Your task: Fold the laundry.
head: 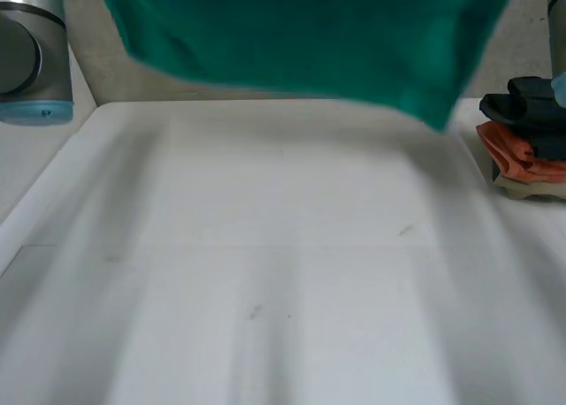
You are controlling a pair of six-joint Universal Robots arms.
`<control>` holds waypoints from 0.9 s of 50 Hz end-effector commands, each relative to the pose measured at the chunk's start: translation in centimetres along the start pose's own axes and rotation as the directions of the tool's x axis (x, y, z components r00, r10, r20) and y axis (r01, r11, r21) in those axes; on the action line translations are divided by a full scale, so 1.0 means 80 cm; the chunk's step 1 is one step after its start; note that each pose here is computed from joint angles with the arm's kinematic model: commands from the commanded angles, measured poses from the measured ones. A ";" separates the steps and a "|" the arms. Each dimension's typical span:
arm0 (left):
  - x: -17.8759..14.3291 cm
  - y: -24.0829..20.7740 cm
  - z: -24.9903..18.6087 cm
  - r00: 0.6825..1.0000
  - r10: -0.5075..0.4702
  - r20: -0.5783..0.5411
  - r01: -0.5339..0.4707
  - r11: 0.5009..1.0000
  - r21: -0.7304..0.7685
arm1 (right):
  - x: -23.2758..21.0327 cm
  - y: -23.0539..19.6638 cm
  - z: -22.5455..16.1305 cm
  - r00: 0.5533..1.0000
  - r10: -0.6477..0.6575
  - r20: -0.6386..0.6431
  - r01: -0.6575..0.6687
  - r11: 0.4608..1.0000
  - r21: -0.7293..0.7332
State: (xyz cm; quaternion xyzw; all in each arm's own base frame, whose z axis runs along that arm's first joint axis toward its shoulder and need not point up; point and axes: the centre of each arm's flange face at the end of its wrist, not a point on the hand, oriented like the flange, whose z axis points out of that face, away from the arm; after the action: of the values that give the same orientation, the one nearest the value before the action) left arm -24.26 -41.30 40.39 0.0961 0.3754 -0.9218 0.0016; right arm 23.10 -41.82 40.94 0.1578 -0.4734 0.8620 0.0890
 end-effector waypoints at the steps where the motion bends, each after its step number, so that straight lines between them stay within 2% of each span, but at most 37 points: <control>1: -0.005 0.036 -0.027 1.000 -0.012 0.005 0.013 0.985 -0.173 | -0.011 0.010 -0.025 0.998 0.031 0.049 -0.028 0.998 -0.062; 7: 0.015 0.089 -0.092 0.991 -0.040 -0.124 -0.012 0.920 -0.393 | -0.039 0.067 -0.069 0.985 0.053 0.164 -0.002 0.955 -0.297; 10: 0.026 0.114 -0.132 0.982 -0.073 -0.175 -0.024 0.869 -0.494 | -0.062 0.107 -0.105 0.961 0.086 0.262 0.039 0.898 -0.438; 11: 0.028 0.119 -0.143 0.980 -0.081 -0.184 -0.027 0.853 -0.522 | -0.076 0.131 -0.125 0.943 0.108 0.315 0.069 0.861 -0.503; 12: 0.031 0.130 -0.167 0.976 -0.095 -0.197 -0.038 0.815 -0.578 | -0.084 0.142 -0.137 0.931 0.119 0.345 0.090 0.842 -0.533; 14: 0.033 0.137 -0.190 0.972 -0.109 -0.208 -0.048 0.774 -0.631 | -0.097 0.161 -0.157 0.910 0.133 0.392 0.131 0.804 -0.579; 15: 0.034 0.140 -0.202 0.970 -0.114 -0.215 -0.056 0.753 -0.656 | -0.106 0.177 -0.175 0.893 0.142 0.428 0.173 0.769 -0.615; 16: 0.037 0.144 -0.225 0.965 -0.120 -0.235 -0.082 0.708 -0.702 | -0.109 0.184 -0.184 0.885 0.146 0.442 0.194 0.748 -0.634; 18: 0.038 0.147 -0.248 0.957 -0.118 -0.265 -0.124 0.658 -0.742 | -0.114 0.199 -0.206 0.867 0.157 0.473 0.240 0.701 -0.671; 19: 0.037 0.145 -0.266 0.945 -0.106 -0.310 -0.182 0.617 -0.766 | -0.115 0.202 -0.211 0.862 0.160 0.480 0.251 0.689 -0.680; 22: 0.037 0.139 -0.285 0.921 -0.080 -0.381 -0.268 0.579 -0.770 | -0.112 0.209 -0.229 0.854 0.180 0.489 0.271 0.648 -0.712; 24: 0.035 0.140 -0.301 0.891 -0.051 -0.451 -0.352 0.548 -0.759 | -0.113 0.212 -0.237 0.848 0.191 0.494 0.277 0.633 -0.722; 27: 0.033 0.142 -0.309 0.861 -0.012 -0.508 -0.424 0.532 -0.733 | -0.113 0.216 -0.246 0.850 0.206 0.486 0.271 0.620 -0.736; 30: 0.034 0.144 -0.306 0.851 0.006 -0.525 -0.446 0.538 -0.716 | -0.115 0.219 -0.248 0.854 0.200 0.481 0.264 0.631 -0.730; 37: 0.036 0.142 -0.291 0.858 0.042 -0.511 -0.436 0.585 -0.683 | -0.107 0.207 -0.251 0.870 0.171 0.462 0.245 0.663 -0.707; 42: 0.025 0.104 -0.284 0.867 0.076 -0.492 -0.425 0.628 -0.652 | -0.098 0.189 -0.261 0.876 0.161 0.456 0.242 0.671 -0.701; 45: 0.021 0.087 -0.293 0.867 0.074 -0.494 -0.424 0.630 -0.651 | -0.088 0.170 -0.265 0.878 0.154 0.454 0.238 0.682 -0.691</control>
State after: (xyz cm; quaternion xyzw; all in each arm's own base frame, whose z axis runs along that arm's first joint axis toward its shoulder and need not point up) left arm -21.91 -32.53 16.73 0.3419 0.7020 -0.6181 0.0908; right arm 22.12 -33.16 15.12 0.3293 -0.7859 0.5217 0.0424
